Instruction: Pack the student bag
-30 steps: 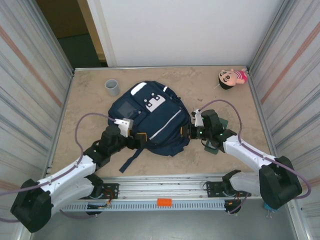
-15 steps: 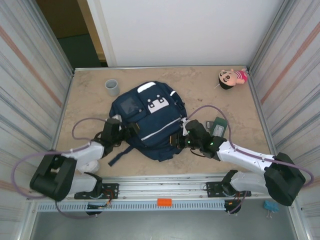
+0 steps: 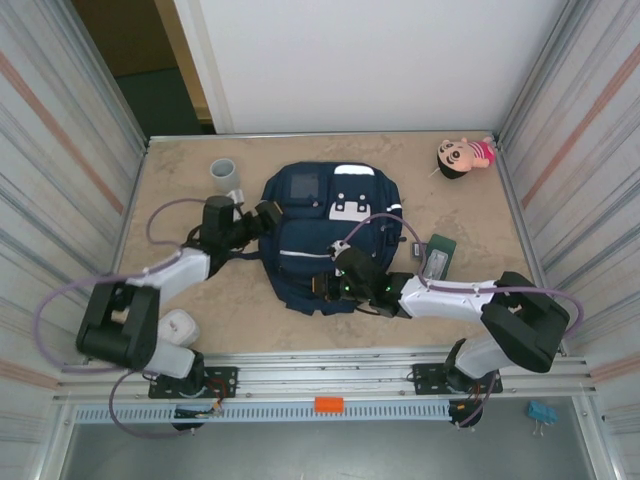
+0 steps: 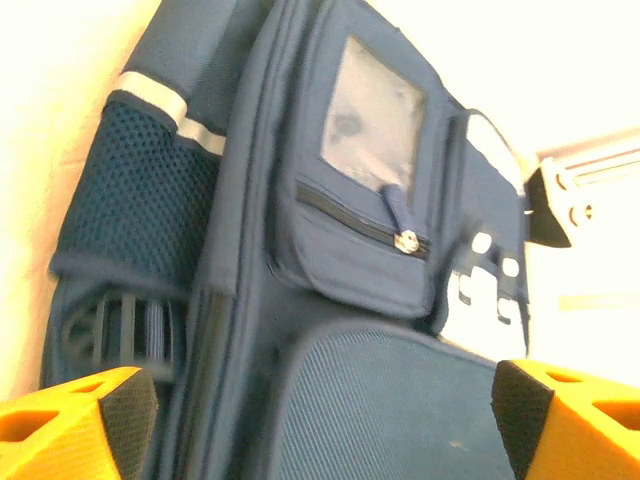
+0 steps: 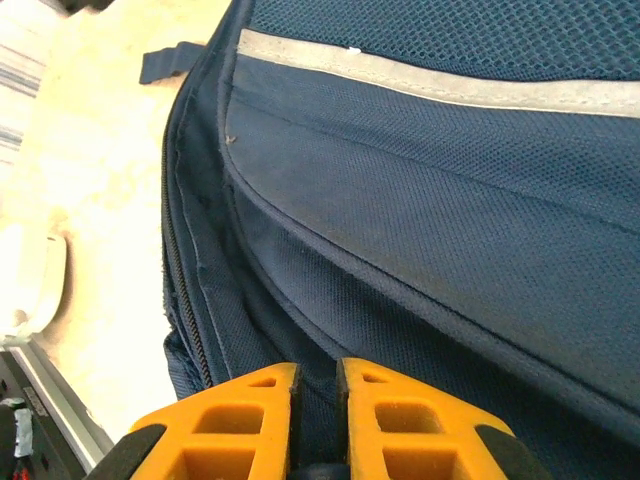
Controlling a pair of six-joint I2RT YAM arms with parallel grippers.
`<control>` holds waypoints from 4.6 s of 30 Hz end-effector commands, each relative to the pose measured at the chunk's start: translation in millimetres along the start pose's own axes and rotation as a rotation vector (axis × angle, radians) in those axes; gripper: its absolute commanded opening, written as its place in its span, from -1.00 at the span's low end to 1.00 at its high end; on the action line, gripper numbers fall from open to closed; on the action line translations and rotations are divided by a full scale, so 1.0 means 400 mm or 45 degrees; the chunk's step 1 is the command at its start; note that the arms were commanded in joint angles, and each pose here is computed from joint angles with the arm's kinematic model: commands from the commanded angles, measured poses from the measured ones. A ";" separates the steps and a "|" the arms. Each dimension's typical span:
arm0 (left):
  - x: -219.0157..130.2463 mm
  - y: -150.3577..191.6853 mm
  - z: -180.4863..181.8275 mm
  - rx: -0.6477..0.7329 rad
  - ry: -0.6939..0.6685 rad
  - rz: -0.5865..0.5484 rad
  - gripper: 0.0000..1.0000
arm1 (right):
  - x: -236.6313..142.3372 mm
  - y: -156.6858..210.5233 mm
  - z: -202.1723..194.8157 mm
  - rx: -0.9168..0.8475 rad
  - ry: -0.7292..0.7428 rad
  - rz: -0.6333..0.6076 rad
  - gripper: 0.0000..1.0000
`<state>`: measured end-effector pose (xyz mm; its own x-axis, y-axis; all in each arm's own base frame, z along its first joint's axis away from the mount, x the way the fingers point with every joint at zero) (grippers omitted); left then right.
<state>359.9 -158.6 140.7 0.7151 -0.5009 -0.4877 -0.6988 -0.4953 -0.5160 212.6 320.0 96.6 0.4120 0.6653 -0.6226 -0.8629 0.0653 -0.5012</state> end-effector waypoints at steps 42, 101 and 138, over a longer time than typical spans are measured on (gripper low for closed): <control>-0.153 0.212 0.139 -0.452 -0.125 -0.056 -1.00 | -0.176 -0.096 -0.090 -0.147 0.055 -0.185 -1.00; -0.074 0.326 -0.266 1.916 0.332 0.207 0.26 | -0.241 -0.200 0.063 -0.351 -0.285 -0.182 -1.00; -0.108 0.303 -0.307 1.587 0.524 0.105 -0.97 | -0.347 -0.155 -0.014 0.082 -0.347 -0.123 0.16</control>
<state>232.6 -278.1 151.2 0.4208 -0.7430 -0.5204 -0.1658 0.5011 -0.8494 213.2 207.8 186.1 0.4585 0.7749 -0.4351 -0.8149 0.1713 -0.5537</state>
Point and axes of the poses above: each hand's point on the last joint's axis, 136 mm out from that joint toward the fingers, its own x axis out along the fingers, its own z axis along the line the jaws close on, y = z × x, the point moved 1 cm from there along -x, back along the fingers, and after that the axes turned 3 degrees about x, right-handed, at the moved point
